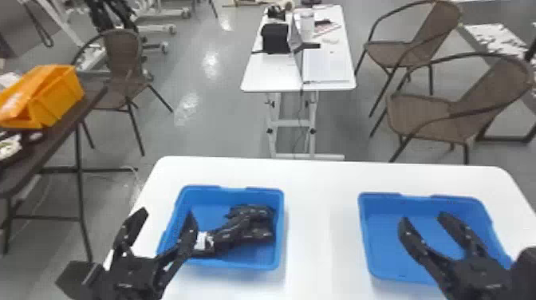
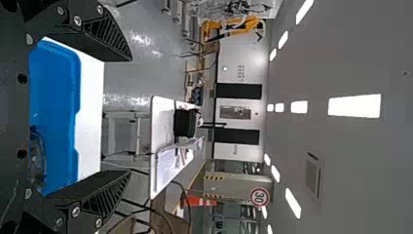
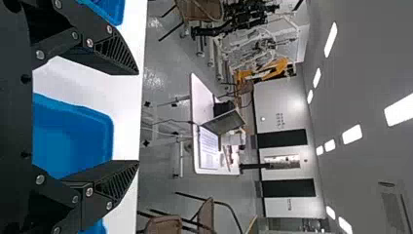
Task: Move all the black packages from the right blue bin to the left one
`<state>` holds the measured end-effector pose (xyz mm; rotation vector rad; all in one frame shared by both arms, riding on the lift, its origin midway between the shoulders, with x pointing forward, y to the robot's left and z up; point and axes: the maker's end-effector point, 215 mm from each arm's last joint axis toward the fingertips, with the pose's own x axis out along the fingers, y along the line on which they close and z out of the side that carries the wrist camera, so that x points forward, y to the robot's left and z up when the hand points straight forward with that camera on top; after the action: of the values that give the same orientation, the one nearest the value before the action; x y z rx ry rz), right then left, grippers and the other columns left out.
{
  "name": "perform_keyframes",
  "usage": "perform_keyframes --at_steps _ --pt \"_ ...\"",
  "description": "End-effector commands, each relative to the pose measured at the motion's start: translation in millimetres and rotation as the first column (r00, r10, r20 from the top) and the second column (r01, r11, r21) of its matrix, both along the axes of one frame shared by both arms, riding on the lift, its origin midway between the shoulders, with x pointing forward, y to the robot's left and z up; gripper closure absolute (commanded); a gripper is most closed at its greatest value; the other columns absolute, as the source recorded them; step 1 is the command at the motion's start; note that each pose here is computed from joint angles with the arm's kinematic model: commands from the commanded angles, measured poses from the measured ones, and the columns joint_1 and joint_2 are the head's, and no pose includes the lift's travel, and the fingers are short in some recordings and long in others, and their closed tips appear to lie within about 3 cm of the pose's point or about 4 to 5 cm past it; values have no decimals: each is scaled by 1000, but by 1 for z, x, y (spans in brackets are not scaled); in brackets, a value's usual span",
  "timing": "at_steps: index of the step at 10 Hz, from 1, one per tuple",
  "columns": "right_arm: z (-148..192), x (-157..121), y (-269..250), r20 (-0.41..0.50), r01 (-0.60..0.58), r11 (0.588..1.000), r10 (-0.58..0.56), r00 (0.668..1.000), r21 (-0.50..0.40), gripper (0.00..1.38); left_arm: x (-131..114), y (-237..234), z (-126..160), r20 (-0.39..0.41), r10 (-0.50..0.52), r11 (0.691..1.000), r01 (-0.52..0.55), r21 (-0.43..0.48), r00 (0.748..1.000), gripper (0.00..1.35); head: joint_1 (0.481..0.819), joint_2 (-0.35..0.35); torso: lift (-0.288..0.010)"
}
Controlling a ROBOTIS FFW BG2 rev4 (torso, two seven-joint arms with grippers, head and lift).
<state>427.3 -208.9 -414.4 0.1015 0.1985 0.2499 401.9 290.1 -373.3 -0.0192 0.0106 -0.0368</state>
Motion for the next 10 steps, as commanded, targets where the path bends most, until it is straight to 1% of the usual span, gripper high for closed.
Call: perform_keyframes --at_steps 1,2,3,5,8,10 --pt "-11 -26 -1 -30 19 1000 -19 999 0 417 -5 -2 -5 -21 -4 999 5 41 1000 220 695 111 0" --pt "-18 -37 -4 -47 37 999 -37 998 -6 417 -5 -5 -6 -30 2 999 -1 44 1000 220 695 110 0" --pt "-23 -39 -2 -57 45 999 -45 997 0 418 -4 -8 -6 -28 6 999 -5 37 1000 220 695 110 0" --pt "-16 -33 -1 -41 32 999 -33 999 -36 415 -2 -14 -5 -22 16 1000 -15 26 1000 220 695 104 0" --pt "-15 -32 0 -38 31 999 -33 999 -37 414 -1 -19 -4 -18 39 999 -40 -18 999 222 695 95 0" --pt "-15 -32 0 -38 31 999 -33 999 -37 417 -2 -21 -4 -19 44 999 -44 -24 999 220 695 90 0"
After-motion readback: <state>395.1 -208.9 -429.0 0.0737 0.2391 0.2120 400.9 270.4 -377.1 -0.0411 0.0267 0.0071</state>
